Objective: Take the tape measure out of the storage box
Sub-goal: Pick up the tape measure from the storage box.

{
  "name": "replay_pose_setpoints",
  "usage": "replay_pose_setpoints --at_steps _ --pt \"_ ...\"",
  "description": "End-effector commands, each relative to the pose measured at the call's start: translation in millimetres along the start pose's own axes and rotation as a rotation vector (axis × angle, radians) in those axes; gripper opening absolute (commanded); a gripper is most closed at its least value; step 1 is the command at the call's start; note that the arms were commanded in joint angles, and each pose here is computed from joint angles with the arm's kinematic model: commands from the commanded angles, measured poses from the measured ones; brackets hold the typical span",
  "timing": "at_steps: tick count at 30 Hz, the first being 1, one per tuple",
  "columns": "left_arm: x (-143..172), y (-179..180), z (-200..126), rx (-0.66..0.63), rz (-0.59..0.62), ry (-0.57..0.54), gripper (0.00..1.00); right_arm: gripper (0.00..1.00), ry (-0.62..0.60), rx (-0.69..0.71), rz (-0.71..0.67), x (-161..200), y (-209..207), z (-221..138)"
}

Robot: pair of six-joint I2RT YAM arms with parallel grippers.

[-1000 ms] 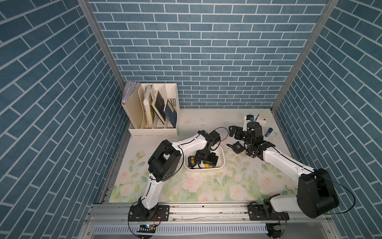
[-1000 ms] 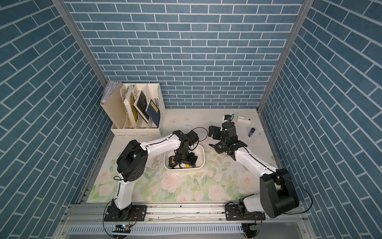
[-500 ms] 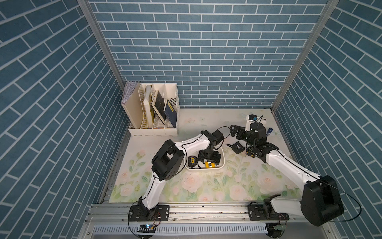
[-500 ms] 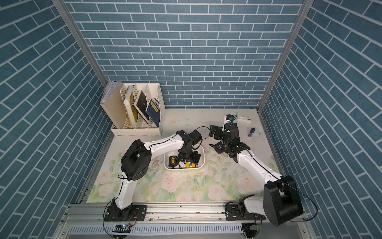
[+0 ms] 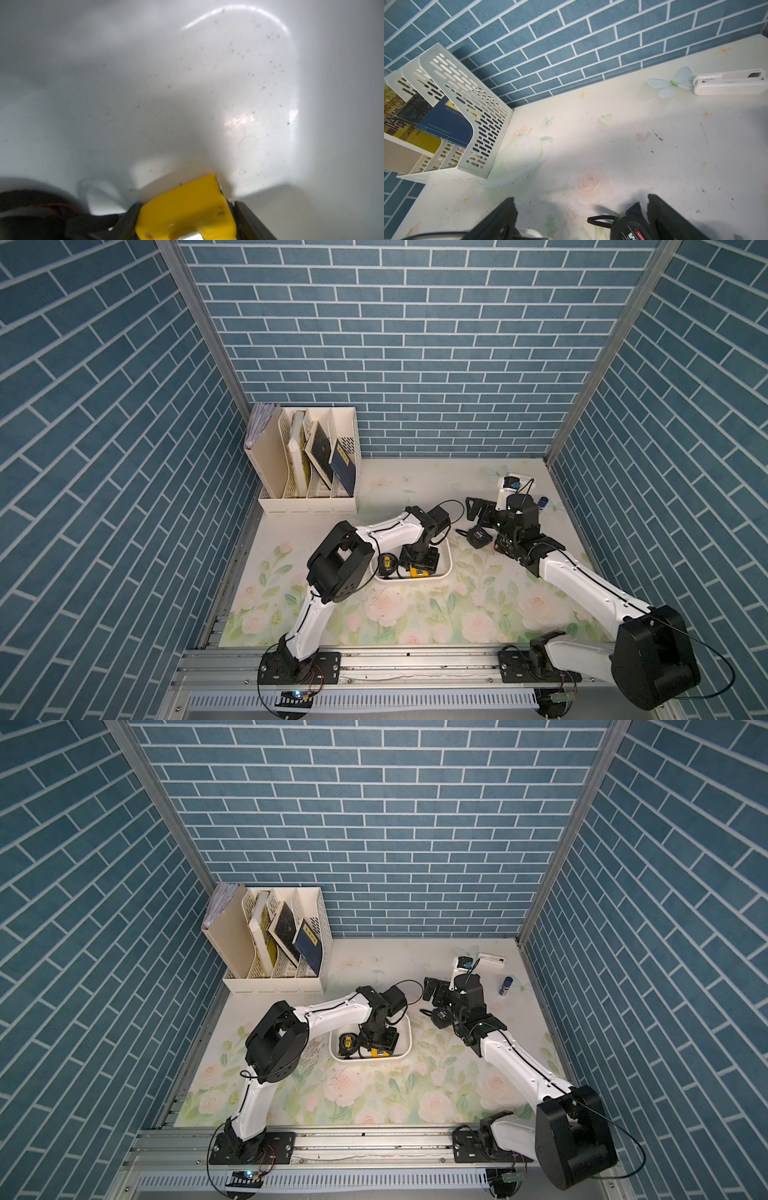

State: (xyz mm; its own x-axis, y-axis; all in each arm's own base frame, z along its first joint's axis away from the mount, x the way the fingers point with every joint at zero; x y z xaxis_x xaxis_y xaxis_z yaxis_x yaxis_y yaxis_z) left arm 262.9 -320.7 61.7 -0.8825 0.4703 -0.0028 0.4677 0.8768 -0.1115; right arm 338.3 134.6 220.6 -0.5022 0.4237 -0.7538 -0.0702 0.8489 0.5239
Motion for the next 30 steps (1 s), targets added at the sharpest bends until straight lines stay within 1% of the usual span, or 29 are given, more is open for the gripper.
replay_pose_setpoints --at_steps 1,4,11,13,14,16,19,24,27,30 --pt "4.8 8.9 17.3 -0.053 -0.015 0.035 0.56 1.00 -0.038 -0.006 -0.038 -8.2 1.8 -4.4" --pt "1.5 9.2 13.9 -0.062 -0.014 0.022 0.43 1.00 -0.039 -0.006 -0.037 -8.0 1.5 -4.0" --pt "-16.7 10.5 -9.0 -0.105 -0.006 -0.038 0.18 1.00 -0.040 -0.005 -0.030 -11.3 3.7 -3.0" --pt "-24.3 8.9 -19.2 -0.108 -0.005 -0.065 0.06 1.00 -0.040 -0.006 -0.029 -12.4 4.3 -3.2" --pt "-28.6 7.7 -25.7 -0.111 -0.005 -0.082 0.02 1.00 -0.039 -0.004 -0.029 -12.8 4.7 -3.4" --pt "-35.6 6.3 -36.7 -0.115 -0.008 -0.104 0.00 1.00 -0.043 -0.006 -0.027 -14.2 5.3 -4.4" --pt "-44.2 5.4 -49.7 -0.116 -0.010 -0.132 0.00 1.00 -0.046 -0.010 -0.017 -12.7 4.6 -5.8" --pt "-57.4 15.3 -65.9 -0.142 -0.025 -0.166 0.00 1.00 -0.049 -0.012 0.001 -7.4 0.5 -12.6" --pt "-65.0 22.0 -76.0 -0.133 -0.052 -0.191 0.00 1.00 -0.056 -0.009 0.016 -3.9 -3.4 -21.3" --pt "-74.4 22.4 -90.2 -0.097 -0.073 -0.238 0.00 1.00 -0.055 -0.013 0.048 3.8 -9.0 -32.0"
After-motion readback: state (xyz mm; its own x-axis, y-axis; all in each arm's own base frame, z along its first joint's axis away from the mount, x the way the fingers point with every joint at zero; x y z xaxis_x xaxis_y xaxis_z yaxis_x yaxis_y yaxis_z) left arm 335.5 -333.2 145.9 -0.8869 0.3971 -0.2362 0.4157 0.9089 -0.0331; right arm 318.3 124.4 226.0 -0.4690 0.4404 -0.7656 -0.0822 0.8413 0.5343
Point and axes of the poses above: each gripper's point midway between its finger pads, its own z axis out along the fingers, its own y axis along the line the jaws close on, x = y × z, the point moved 4 cm from there along -z, back along the fingers, and after that the axes turned 11 degrees about z, right-handed, at the moved point
